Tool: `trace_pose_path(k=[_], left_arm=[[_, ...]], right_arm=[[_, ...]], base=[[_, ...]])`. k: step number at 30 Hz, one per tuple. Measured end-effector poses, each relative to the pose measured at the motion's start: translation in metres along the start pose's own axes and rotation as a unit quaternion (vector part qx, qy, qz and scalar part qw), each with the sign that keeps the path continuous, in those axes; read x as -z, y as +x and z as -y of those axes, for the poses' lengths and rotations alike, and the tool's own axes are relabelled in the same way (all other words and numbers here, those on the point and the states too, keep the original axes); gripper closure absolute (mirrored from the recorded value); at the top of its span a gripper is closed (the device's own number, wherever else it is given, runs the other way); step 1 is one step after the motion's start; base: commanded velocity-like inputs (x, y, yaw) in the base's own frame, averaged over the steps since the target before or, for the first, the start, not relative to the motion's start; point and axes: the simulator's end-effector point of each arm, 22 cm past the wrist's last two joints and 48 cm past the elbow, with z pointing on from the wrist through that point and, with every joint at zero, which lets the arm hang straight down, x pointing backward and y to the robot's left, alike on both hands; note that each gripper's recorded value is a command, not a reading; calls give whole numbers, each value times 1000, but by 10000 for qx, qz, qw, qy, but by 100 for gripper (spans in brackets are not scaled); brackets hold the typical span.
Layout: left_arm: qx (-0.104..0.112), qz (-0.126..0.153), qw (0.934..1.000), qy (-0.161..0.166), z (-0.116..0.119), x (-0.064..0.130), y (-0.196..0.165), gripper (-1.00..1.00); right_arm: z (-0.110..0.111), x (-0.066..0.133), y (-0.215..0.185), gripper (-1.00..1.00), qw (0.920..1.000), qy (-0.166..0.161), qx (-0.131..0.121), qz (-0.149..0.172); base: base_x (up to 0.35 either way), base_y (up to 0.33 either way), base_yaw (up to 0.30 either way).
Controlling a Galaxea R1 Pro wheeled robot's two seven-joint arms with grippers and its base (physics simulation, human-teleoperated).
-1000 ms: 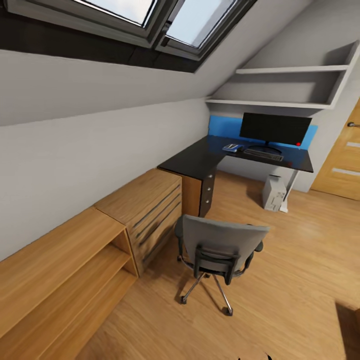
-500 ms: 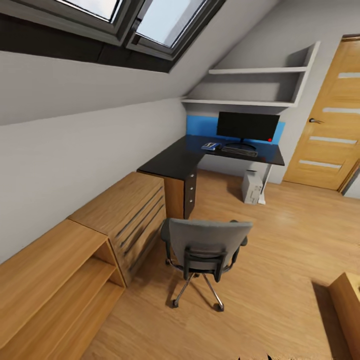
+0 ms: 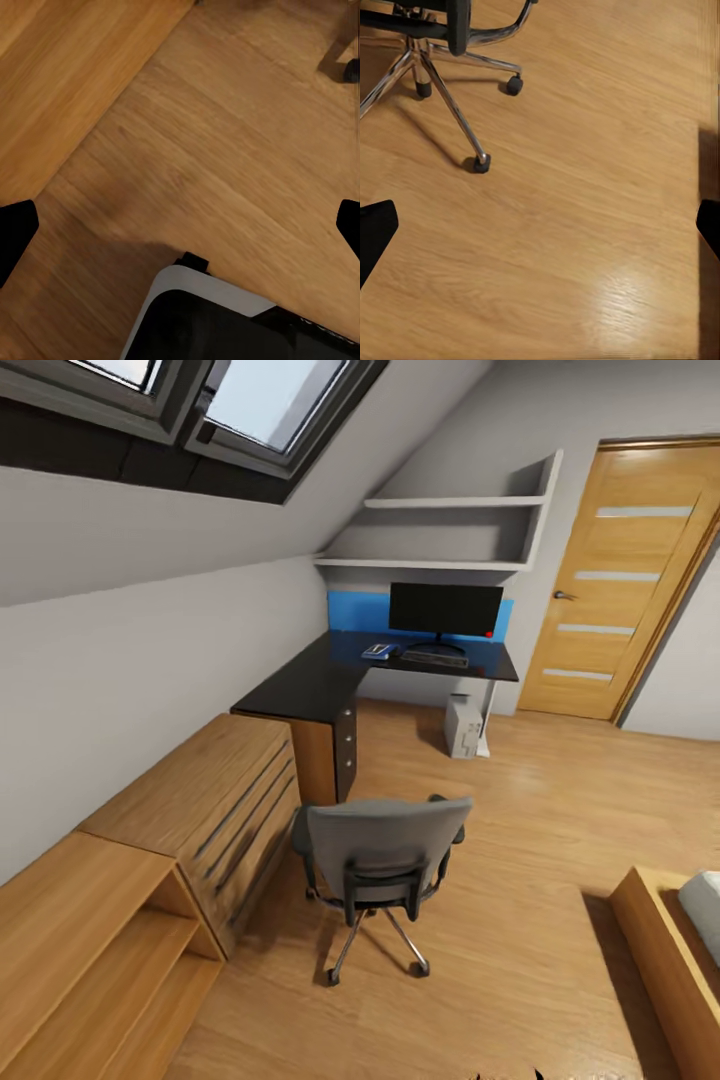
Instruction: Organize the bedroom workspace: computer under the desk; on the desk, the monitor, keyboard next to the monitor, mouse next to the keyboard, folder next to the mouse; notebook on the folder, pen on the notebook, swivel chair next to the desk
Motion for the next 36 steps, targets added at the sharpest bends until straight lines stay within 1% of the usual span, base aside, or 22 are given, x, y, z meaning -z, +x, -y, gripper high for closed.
trace_pose_path(k=[13,22,26,33,36], left_arm=[[4,-2,10000,-5,0,0,0,-100],[1,1,10000,1,0,0,0,-100],[0,-2,10000,1,0,0,0,-100],[1,13,10000,3,0,0,-1,-100],[6,22,10000,-1,0,0,-1,-100]], right_arm=[[0,0,0,-100,10000,0,0,-1],[0,0,0,-100,10000,0,0,-1],[0,0,0,-100,10000,1,0,2],[0,0,0,-100,10000,1,-3,6],[0,0,0,-100,10000,-1,-1,2]], base=[[5,218,-300],[0,272,-300],[0,81,-294],[0,17,-92],[0,152,-17]])
